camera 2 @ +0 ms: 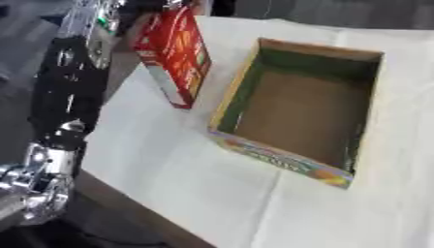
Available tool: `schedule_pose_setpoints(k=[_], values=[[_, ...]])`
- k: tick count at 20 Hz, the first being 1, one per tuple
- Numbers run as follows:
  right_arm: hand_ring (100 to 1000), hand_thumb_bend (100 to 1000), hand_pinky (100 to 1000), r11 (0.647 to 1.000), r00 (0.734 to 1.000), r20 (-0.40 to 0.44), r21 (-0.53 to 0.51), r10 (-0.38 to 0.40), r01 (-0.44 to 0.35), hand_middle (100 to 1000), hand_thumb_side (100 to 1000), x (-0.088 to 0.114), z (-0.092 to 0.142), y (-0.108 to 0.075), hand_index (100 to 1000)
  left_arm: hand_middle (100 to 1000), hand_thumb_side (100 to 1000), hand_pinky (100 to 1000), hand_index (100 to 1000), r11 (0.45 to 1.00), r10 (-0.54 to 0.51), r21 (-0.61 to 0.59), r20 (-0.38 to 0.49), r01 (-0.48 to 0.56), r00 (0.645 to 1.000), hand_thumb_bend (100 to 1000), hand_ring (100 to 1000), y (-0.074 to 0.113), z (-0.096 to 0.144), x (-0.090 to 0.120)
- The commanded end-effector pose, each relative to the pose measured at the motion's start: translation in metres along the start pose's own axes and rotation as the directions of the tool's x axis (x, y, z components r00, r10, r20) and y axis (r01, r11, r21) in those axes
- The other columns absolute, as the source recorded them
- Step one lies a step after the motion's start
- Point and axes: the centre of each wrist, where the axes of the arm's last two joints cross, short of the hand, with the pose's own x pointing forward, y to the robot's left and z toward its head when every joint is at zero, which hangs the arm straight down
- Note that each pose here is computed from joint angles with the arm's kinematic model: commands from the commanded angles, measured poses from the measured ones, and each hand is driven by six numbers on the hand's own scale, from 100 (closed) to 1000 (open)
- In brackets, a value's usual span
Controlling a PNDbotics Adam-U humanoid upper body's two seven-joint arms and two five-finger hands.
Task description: Pick up objects on the table and place them in the box.
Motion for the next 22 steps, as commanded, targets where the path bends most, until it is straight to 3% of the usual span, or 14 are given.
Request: schedule_pose_setpoints(k=[1,6,15,20,22], values=[[494,100,389,0.999,1.000,0.010,0.038,-0.003,0.003,608,1000,0.004,0.007,0.009,747,647,997,240,760,1.000,0.013,-0.002,-0.019,-0.013,1.000,538,553,0.009,-0.002,-0.003],[494,100,389,0.998,1.000,0.020,0.063,-0.005,0.004,608,1000,0.010,0.011,0.012,746,635,1000,224,802,0.993,0.055,-0.099,-0.037,-0.059,0.998,508,542,-0.006,-0.011,-0.003],[498,100,392,0.994,0.998,0.064,0.106,-0.003,-0.004,609,1000,0.023,0.017,0.014,745,630,1000,247,798,0.943,0.058,-0.322,-0.083,-0.082,0.995,528,538,-0.055,-0.039,-0.012],[499,100,393,0.995,0.997,0.078,0.103,0.001,-0.009,609,1000,0.021,0.014,0.011,745,599,1000,277,771,0.946,-0.033,-0.324,-0.067,0.010,0.997,597,506,-0.056,-0.047,-0.016],[499,100,392,0.995,0.997,0.078,0.100,0.005,-0.013,609,1000,0.020,0.013,0.010,745,585,972,290,749,0.944,-0.100,-0.321,-0.064,0.074,0.993,684,491,-0.051,-0.051,-0.018]])
